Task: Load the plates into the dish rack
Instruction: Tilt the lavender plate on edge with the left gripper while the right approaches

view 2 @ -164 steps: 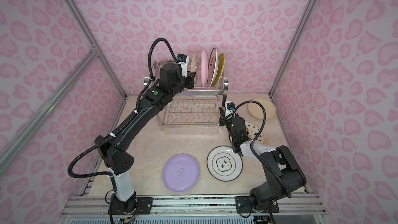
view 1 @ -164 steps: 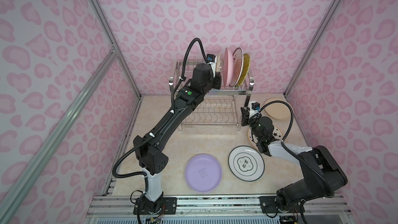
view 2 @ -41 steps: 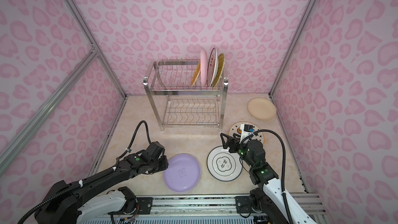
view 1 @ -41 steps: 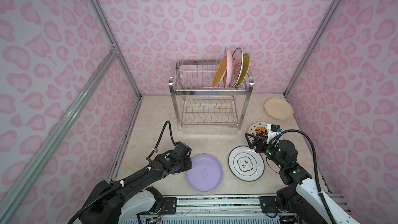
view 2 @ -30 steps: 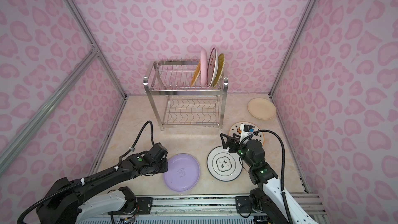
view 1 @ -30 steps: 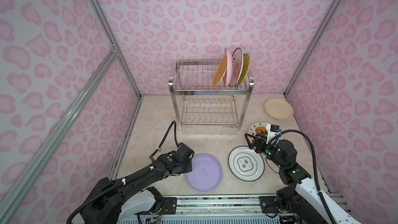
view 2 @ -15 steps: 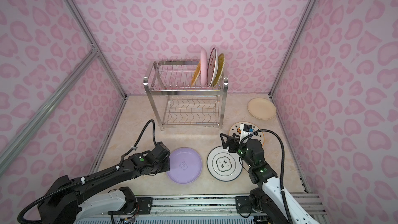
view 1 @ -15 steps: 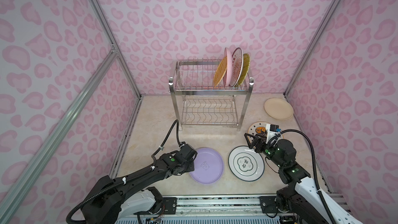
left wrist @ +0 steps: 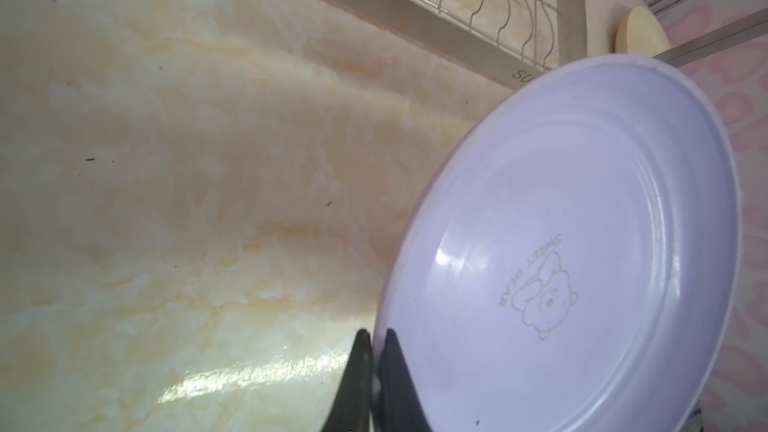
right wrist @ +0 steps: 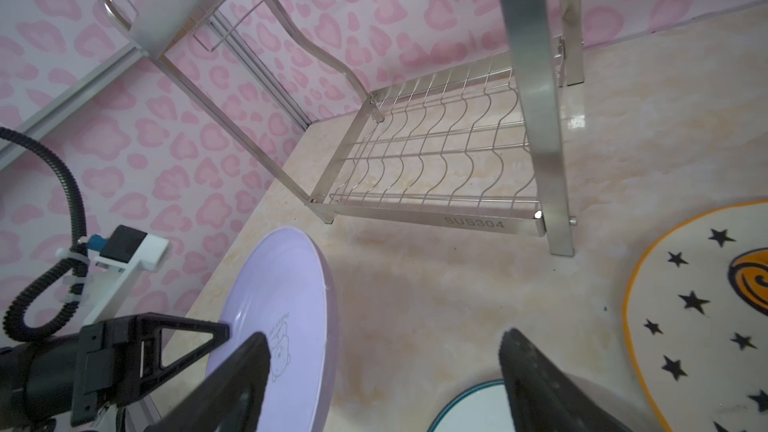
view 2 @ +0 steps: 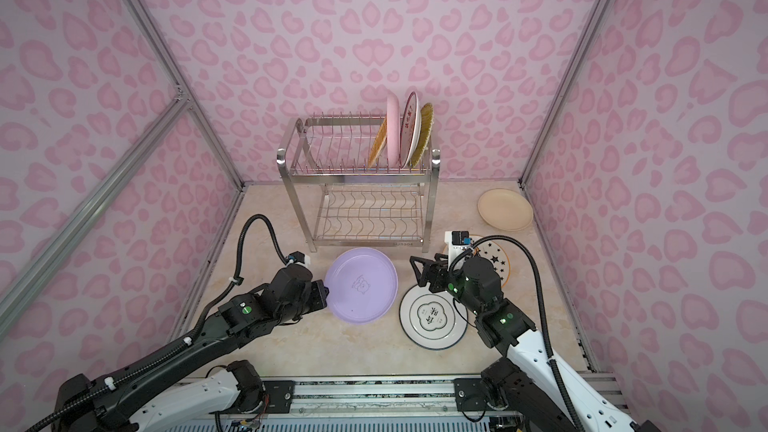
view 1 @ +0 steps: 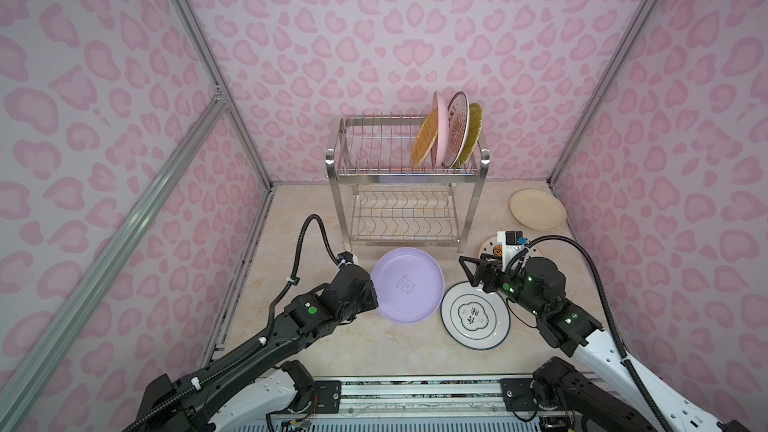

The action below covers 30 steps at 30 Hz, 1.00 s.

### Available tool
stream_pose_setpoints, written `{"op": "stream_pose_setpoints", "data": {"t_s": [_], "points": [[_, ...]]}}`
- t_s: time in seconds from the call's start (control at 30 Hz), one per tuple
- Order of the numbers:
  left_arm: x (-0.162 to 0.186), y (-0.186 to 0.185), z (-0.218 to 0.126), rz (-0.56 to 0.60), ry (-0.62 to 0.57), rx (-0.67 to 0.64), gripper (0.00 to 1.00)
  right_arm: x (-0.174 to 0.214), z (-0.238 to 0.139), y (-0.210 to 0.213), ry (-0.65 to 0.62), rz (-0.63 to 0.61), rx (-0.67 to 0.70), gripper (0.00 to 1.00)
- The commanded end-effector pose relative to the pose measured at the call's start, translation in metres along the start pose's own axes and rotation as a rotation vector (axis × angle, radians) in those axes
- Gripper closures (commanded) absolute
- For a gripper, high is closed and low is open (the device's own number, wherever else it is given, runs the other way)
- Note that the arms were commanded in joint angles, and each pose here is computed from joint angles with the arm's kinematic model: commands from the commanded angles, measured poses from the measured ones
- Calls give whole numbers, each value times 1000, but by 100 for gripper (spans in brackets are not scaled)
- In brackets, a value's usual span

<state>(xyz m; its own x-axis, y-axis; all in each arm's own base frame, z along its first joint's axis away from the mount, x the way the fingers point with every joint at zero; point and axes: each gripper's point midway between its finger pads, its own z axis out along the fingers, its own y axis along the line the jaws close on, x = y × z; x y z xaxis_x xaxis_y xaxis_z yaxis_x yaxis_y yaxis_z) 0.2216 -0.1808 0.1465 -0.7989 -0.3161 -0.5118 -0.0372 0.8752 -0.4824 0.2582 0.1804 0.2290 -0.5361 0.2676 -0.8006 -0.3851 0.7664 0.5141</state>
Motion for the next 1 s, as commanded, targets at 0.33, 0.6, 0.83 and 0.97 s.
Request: {"op": "stream_pose_setpoints", "data": {"t_s": [0.33, 0.6, 0.83, 0.97], "points": [[-30, -25, -17, -67, -144, 135, 97, 11, 17, 31, 68, -7, -4, 32], [-31, -24, -18, -66, -154, 136, 97, 17, 24, 50, 75, 31, -68, 41], [-32, -27, -17, -69, -156, 151, 97, 26, 33, 51, 102, 28, -51, 57], [-32, -25, -16, -70, -162, 145, 97, 28, 37, 53, 108, 42, -46, 72]]}}
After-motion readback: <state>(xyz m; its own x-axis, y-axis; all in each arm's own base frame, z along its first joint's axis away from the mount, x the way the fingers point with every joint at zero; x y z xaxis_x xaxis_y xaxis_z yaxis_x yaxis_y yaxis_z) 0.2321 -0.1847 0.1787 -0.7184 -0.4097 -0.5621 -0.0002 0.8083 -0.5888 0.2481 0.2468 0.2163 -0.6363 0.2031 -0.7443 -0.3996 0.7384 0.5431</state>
